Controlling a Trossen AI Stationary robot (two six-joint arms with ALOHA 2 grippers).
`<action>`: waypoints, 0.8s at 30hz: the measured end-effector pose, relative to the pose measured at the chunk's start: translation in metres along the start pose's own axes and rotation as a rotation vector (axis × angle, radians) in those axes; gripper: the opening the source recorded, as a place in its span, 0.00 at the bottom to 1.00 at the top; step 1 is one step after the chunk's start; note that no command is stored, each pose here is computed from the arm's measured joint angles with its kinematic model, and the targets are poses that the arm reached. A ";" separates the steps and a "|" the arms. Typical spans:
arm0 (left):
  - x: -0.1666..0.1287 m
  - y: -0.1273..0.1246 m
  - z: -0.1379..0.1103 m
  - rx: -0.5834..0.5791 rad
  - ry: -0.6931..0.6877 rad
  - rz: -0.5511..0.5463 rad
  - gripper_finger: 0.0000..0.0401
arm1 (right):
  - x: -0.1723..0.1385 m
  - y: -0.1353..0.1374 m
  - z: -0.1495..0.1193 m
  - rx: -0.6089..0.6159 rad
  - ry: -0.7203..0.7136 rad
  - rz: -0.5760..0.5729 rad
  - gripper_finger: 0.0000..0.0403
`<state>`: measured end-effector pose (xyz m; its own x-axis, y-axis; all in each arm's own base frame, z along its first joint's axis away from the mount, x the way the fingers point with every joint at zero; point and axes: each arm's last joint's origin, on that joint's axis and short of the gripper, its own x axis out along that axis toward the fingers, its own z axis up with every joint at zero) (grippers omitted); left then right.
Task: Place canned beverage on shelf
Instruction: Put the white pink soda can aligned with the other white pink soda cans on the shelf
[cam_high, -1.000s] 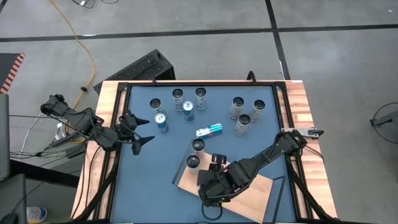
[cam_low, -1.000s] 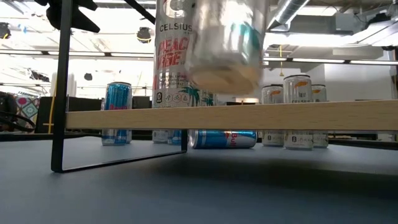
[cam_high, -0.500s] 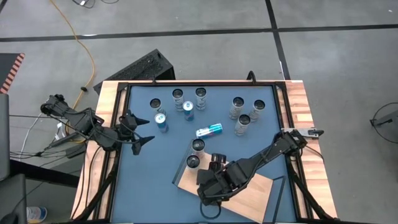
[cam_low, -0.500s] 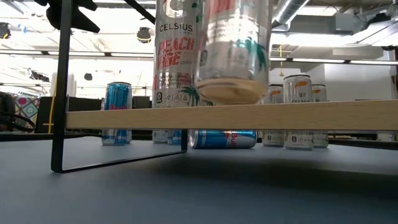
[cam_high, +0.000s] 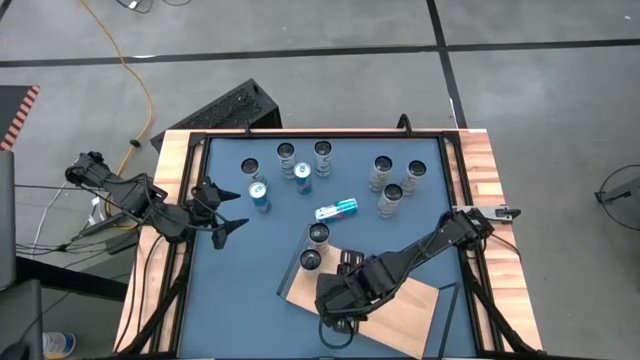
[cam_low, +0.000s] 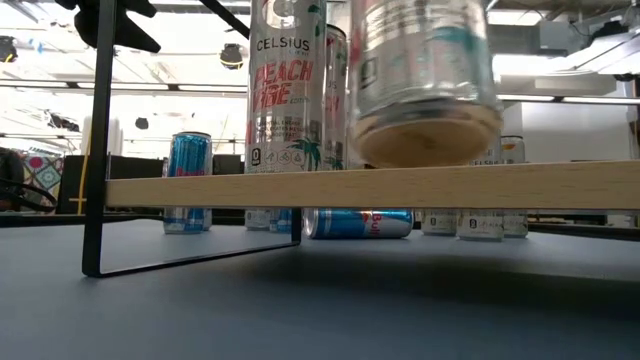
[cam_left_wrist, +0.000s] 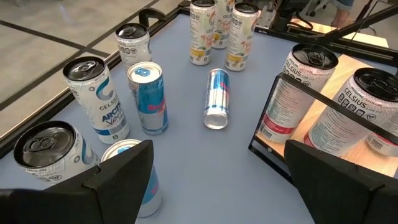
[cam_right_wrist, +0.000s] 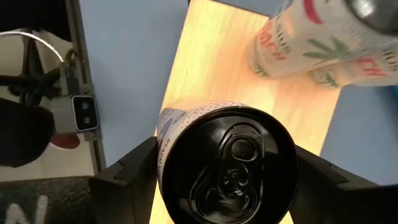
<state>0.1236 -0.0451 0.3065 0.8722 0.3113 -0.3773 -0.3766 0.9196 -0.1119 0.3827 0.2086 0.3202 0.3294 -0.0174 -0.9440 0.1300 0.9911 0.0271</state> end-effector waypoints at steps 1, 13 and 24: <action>0.000 0.000 0.000 0.000 0.000 0.000 0.87 | 0.000 0.000 0.000 0.001 0.000 -0.001 0.67; 0.000 0.000 -0.001 0.014 0.005 0.003 0.87 | 0.000 -0.004 0.001 -0.035 0.005 -0.011 0.77; 0.000 0.001 -0.002 0.031 0.015 0.008 0.87 | 0.000 -0.010 0.005 -0.021 0.017 0.001 0.81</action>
<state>0.1226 -0.0446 0.3047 0.8644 0.3150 -0.3918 -0.3733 0.9242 -0.0806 0.3864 0.1975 0.3213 0.3139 -0.0144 -0.9494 0.1104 0.9937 0.0214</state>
